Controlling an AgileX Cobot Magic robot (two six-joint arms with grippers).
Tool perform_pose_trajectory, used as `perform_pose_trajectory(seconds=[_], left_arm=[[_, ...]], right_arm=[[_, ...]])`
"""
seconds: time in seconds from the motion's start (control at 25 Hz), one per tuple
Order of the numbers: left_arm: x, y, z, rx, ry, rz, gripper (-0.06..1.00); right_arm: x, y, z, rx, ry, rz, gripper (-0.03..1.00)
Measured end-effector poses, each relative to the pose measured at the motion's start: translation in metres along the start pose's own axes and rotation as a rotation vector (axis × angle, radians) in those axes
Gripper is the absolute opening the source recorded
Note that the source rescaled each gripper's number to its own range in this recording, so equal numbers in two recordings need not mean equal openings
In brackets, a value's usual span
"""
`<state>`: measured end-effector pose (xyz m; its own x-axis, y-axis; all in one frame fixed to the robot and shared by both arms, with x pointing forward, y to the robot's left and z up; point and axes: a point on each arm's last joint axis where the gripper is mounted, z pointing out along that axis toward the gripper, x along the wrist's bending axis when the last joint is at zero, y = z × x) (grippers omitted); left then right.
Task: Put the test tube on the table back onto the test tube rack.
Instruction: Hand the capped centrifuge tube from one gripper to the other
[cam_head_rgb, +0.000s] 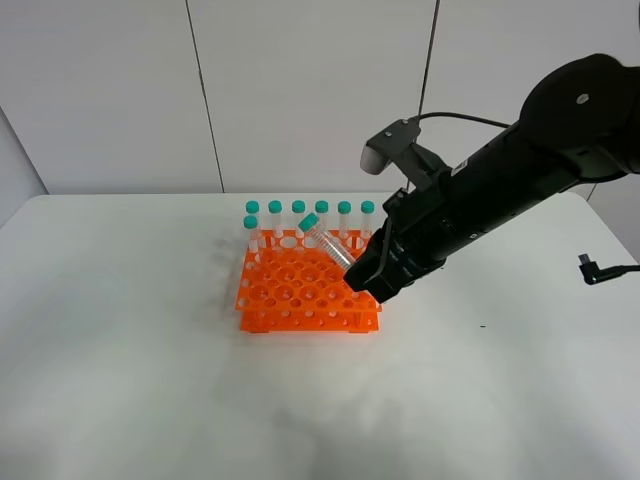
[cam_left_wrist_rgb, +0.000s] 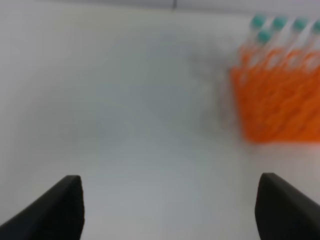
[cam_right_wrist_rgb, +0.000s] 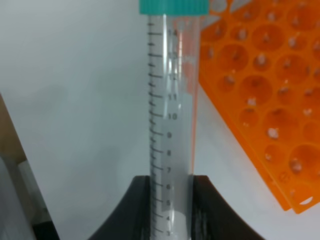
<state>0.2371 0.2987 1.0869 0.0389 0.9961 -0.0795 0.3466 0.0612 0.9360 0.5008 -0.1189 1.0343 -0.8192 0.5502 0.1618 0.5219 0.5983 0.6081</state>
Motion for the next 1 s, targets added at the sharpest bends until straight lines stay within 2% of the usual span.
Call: perform_pose_trajectory(seconds=[0.24,0.44,0.68,0.88,1.0], left_arm=[[-0.018,0.054,0.035,0.029,-0.159,-0.047,1.00],[-0.029,0.087,0.093,0.091,-0.275,-0.092,1.00],[-0.040,0.082,0.180,0.248,-0.413,-0.220,1.00],[-0.050,0.070,0.230,0.294,-0.548,-0.339,1.00],[-0.064,0.061,0.251,0.317,-0.641,-0.409,1.00]], right_arm=[[0.001,0.002,0.000,-0.023,0.020,-0.007,0.01],[0.002,0.003,0.000,-0.034,0.030,0.009,0.01],[0.003,0.003,0.000,-0.033,0.041,0.013,0.01],[0.003,0.003,0.000,-0.033,0.041,0.012,0.01],[0.003,0.003,0.000,-0.033,0.041,0.012,0.01]])
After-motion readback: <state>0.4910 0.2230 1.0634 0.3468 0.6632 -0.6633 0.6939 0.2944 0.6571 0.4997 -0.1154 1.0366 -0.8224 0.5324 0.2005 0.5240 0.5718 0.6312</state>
